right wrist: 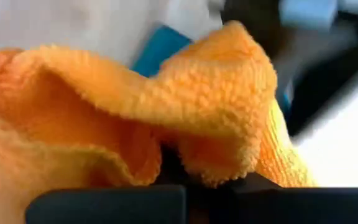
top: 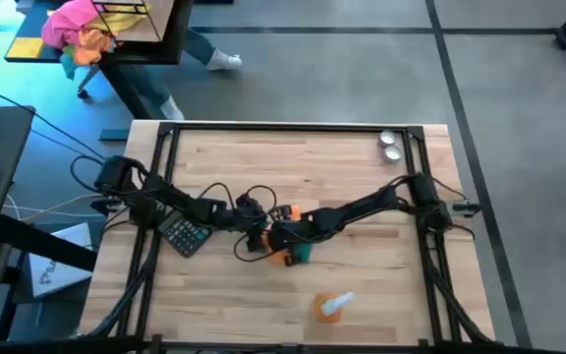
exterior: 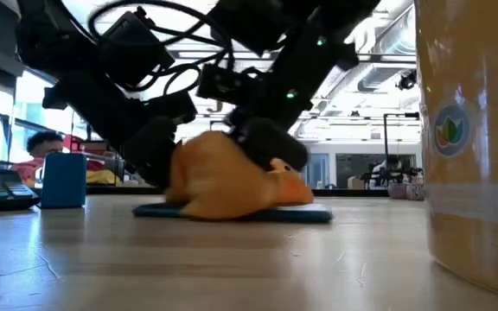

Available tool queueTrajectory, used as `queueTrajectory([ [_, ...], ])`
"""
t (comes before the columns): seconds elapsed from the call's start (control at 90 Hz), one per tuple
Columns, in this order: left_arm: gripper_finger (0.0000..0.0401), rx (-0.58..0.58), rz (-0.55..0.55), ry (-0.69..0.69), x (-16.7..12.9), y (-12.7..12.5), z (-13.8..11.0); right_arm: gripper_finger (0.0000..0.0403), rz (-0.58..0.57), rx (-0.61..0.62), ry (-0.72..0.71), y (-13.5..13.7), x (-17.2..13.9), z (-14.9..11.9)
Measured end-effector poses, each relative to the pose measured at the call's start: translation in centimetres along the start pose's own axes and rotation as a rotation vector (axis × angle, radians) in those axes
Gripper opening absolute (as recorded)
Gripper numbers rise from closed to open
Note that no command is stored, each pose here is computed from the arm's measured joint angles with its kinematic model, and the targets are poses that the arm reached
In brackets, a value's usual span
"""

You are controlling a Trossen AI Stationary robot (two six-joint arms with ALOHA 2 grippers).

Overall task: Apply microfiber cloth
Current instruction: Wipe the back of the blue phone with the orange microfiber cloth

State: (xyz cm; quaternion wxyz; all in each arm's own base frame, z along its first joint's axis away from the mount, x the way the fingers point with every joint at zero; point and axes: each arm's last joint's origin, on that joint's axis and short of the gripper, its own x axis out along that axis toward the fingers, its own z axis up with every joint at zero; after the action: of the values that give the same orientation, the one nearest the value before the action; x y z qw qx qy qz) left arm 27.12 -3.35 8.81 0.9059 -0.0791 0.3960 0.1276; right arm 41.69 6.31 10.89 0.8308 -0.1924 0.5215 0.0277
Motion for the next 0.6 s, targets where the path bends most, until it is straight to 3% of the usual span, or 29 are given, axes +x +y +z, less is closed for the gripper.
queueTrajectory([
  [0.256,0.0147,-0.029,-0.05,0.024,-0.2,-0.3,-0.2,0.0,-0.141,-0.032,0.161,-1.4,-4.5,-1.4],
  [0.333,0.0147,-0.034,-0.064,0.025,-0.2,-0.4,-0.2,0.0,-0.133,0.047,-0.009,-2.1,-5.8,0.2],
  [0.411,0.0147,-0.036,-0.065,0.014,-0.3,-0.4,-0.1,0.0,-0.042,0.081,-0.205,-1.8,-6.3,1.9],
  [0.478,0.0147,-0.037,-0.067,0.006,-0.4,-0.3,0.0,0.0,0.042,0.076,-0.345,-0.9,-5.4,2.9],
  [0.6,0.0147,-0.04,-0.069,-0.001,-0.5,-0.3,0.1,0.0,0.11,0.071,-0.451,0.9,-2.8,3.4],
])
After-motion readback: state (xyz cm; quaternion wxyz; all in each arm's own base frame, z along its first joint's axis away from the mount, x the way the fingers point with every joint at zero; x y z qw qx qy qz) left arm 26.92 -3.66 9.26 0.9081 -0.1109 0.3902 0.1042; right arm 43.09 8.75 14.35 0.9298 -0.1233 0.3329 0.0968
